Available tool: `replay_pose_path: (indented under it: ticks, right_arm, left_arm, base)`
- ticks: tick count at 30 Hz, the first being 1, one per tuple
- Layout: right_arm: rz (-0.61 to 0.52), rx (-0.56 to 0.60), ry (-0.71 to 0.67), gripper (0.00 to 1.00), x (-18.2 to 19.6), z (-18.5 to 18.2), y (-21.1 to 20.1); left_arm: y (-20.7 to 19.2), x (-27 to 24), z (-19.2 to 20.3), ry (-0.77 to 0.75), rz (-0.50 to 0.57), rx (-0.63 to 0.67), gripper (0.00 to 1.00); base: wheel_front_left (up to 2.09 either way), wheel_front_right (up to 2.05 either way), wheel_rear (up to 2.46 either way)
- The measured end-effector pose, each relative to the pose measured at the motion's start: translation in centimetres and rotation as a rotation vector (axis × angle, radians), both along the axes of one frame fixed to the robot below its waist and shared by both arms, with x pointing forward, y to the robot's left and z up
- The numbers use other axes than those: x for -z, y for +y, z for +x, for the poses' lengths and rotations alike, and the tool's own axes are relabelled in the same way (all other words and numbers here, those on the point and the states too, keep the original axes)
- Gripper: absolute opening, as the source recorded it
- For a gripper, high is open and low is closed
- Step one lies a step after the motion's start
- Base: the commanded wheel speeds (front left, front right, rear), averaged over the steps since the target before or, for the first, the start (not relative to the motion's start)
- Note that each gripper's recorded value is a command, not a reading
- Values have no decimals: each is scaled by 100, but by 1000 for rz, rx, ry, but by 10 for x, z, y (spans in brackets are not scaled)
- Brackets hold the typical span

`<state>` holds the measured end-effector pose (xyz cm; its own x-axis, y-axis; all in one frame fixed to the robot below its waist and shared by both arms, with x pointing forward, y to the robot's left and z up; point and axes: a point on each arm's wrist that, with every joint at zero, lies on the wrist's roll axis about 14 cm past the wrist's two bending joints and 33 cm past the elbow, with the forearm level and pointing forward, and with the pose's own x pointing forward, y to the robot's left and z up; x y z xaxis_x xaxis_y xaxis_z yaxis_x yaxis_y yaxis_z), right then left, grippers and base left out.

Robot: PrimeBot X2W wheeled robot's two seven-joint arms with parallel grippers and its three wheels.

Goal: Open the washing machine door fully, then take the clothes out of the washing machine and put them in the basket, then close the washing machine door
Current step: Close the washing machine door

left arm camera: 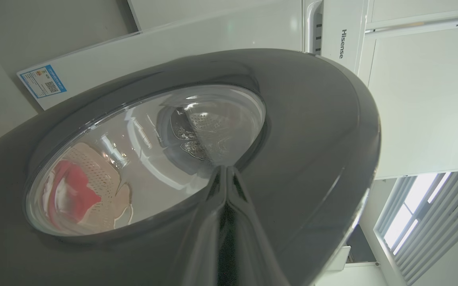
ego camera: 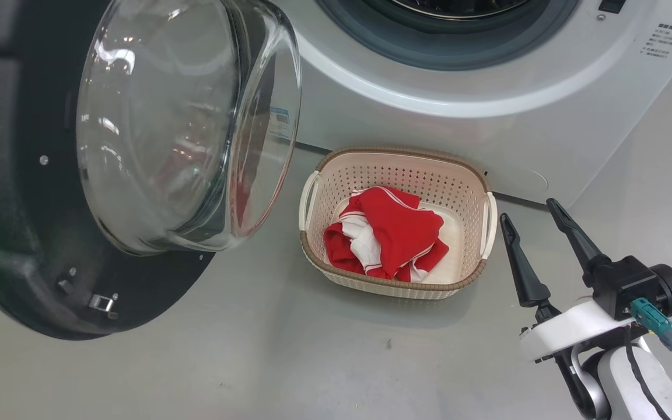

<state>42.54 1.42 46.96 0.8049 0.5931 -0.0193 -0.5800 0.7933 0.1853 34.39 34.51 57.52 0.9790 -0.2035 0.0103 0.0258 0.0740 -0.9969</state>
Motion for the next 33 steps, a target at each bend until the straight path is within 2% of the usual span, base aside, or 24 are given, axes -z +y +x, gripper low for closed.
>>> replay_pose_path:
  ticks: [22,33]
  right_arm:
    - [23,90,-12,100,-10,-8,-23]
    - [35,186,-19,100,-14,-13,-51]
  left_arm:
    - [-112,-10,2,-73,49,477,0]
    - [-160,-10,10,-109,16,628,0]
  base:
    - [0,0,0]
    - [0,0,0]
